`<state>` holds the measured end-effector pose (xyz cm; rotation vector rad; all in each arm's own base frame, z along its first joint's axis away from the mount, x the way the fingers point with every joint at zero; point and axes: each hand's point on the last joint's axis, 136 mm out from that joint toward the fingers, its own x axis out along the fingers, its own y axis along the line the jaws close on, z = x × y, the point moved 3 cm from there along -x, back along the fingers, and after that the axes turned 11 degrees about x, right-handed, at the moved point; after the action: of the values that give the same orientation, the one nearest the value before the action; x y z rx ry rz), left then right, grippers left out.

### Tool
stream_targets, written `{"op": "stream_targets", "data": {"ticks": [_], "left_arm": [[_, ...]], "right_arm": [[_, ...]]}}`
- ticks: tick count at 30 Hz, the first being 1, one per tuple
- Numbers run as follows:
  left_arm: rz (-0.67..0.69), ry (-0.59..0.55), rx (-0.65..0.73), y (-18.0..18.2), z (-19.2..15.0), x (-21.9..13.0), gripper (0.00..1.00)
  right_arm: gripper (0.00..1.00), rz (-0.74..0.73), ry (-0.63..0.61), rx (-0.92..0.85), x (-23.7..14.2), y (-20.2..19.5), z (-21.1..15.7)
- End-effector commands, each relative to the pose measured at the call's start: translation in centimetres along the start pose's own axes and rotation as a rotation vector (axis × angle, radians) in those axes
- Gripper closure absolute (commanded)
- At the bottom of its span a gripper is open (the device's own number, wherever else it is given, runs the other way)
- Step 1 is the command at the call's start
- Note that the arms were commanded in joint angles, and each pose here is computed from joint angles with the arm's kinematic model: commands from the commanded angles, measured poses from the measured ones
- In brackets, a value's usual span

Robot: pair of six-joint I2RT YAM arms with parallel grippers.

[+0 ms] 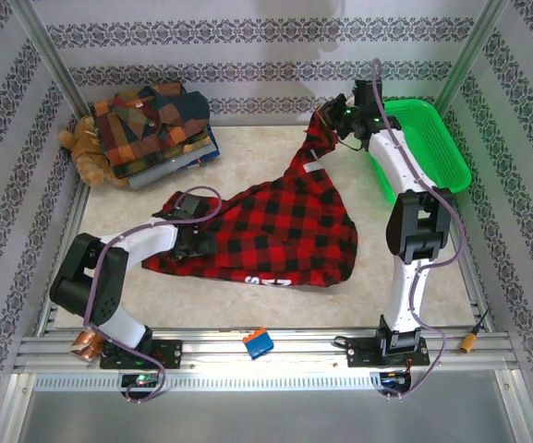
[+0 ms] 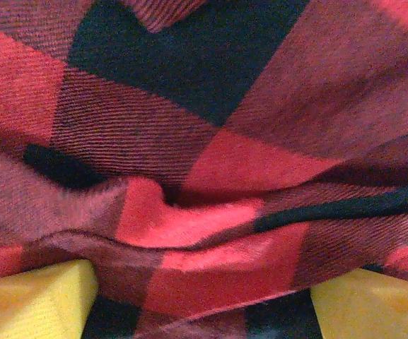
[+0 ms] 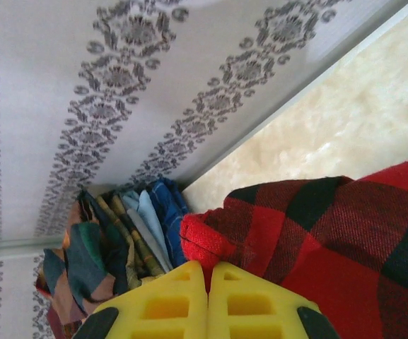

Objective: Fold and stack the long sleeve shirts

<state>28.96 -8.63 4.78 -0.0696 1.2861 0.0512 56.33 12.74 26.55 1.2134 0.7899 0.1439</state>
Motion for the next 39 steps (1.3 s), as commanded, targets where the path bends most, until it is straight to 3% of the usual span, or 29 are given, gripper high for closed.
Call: {"op": "stream_targets", "data": {"ticks": [1, 2, 7, 8, 9, 10, 12, 13, 16, 20, 25, 28, 30, 39], "left_arm": [[0.161, 0.096, -0.097, 4.4, -2.2, 1.3, 0.19], [0.145, 0.102, -0.112, 4.7, -2.1, 1.4, 0.24], [0.068, 0.062, -0.131, 3.9, -1.4, 0.6, 0.21], [0.049, 0.050, -0.134, 3.7, -1.1, 0.3, 0.21], [0.032, 0.037, -0.140, 3.5, -1.0, -0.1, 0.21], [0.009, 0.018, -0.145, 3.2, -0.7, -0.7, 0.20], [-0.040, -0.022, -0.156, 2.7, -0.1, -1.8, 0.19], [-0.066, -0.038, -0.159, 2.3, 0.2, -2.5, 0.19], [-0.092, -0.061, -0.175, 2.2, 0.4, -4.2, 0.17], [-0.118, -0.068, -0.195, 2.2, 0.3, -5.4, 0.17], [-0.109, -0.049, -0.246, 3.4, 0.2, -5.1, 0.17], [-0.108, -0.034, -0.264, 4.0, 0.4, -4.5, 0.17], [-0.101, -0.021, -0.259, 4.2, 0.5, -4.0, 0.17], [-0.098, 0.016, -0.276, 4.9, 0.8, -1.7, 0.19]], "right_arm": [[1.00, 0.065, 0.063, -0.102, 0.8, 3.0, -2.1], [1.00, 0.080, 0.074, -0.129, 1.1, 3.7, -2.6], [1.00, 0.138, 0.120, -0.240, 2.0, 6.8, -4.8], [0.94, 0.125, 0.130, -0.252, 2.3, 6.8, -5.0], [0.71, 0.102, 0.139, -0.263, 2.5, 6.6, -5.3], [0.57, 0.077, 0.149, -0.269, 2.6, 6.4, -5.6], [0.48, 0.024, 0.149, -0.301, 2.1, 5.8, -6.0], [0.41, -0.039, 0.125, -0.321, 1.2, 5.0, -6.0], [0.30, -0.261, 0.043, -0.384, -3.2, 1.2, -5.5], [0.24, -0.389, 0.015, -0.322, -10.3, -4.9, -6.1], [0.25, -0.471, 0.217, -0.140, -15.5, -15.4, -14.1], [0.28, -0.539, 0.284, -0.079, -16.7, -21.1, -18.1], [0.31, -0.506, 0.306, -0.016, -16.5, -23.0, -19.7], [0.39, -0.547, 0.292, 0.011, -13.6, -26.5, -20.8]]}}
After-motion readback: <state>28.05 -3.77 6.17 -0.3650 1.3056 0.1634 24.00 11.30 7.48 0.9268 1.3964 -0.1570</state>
